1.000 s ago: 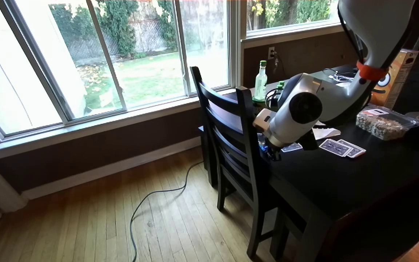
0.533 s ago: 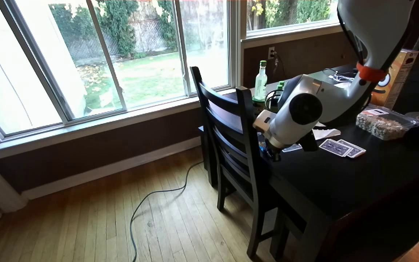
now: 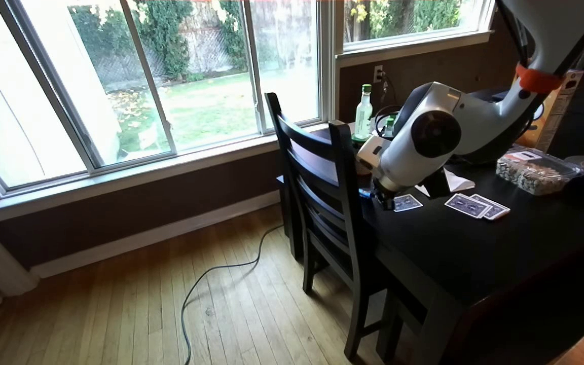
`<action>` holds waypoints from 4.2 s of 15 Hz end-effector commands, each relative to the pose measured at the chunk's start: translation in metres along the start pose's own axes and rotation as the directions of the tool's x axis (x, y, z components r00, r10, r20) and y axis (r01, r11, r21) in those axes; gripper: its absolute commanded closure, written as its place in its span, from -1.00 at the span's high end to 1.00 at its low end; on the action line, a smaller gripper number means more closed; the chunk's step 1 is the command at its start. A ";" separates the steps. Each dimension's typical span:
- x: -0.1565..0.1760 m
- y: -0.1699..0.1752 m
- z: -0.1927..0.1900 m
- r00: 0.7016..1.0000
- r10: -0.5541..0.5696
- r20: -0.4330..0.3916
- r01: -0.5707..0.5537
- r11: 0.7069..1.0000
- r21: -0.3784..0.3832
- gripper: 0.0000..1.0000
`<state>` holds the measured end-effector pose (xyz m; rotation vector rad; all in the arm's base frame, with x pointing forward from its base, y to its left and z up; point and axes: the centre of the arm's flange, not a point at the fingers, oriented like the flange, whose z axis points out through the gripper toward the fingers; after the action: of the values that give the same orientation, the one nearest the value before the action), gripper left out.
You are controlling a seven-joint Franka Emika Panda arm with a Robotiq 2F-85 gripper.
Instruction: Pick up the granola bar and place it on the deck of cards
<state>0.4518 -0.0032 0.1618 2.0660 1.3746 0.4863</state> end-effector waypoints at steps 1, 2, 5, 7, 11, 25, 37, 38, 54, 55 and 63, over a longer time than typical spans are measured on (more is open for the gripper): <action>-0.012 0.009 -0.038 0.997 0.055 0.048 -0.053 0.998 -0.038 -1.00; -0.015 0.011 -0.041 0.994 0.088 0.068 -0.084 0.995 -0.054 -1.00; -0.026 0.022 -0.051 0.971 0.206 0.124 -0.190 0.973 -0.134 -1.00; -0.034 0.034 -0.060 0.950 0.277 0.144 -0.245 0.948 -0.204 -1.00; -0.050 0.054 -0.072 0.895 0.408 0.180 -0.330 0.878 -0.347 -1.00; -0.111 0.027 -0.063 0.491 0.663 0.566 -0.265 0.732 -0.628 -1.00; -0.124 -0.001 0.025 0.509 0.569 0.646 -0.210 0.810 -0.548 -1.00; -0.125 -0.002 0.031 0.508 0.563 0.652 -0.206 0.815 -0.542 -1.00; -0.089 0.011 0.018 0.605 0.556 0.570 -0.346 0.828 -0.441 0.60; -0.081 0.016 0.007 0.615 0.565 0.549 -0.393 0.824 -0.408 0.73; -0.090 0.082 -0.082 0.678 0.653 0.339 -0.661 0.742 -0.109 1.00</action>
<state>0.4476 -0.0678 0.2271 2.3500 0.3680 0.3002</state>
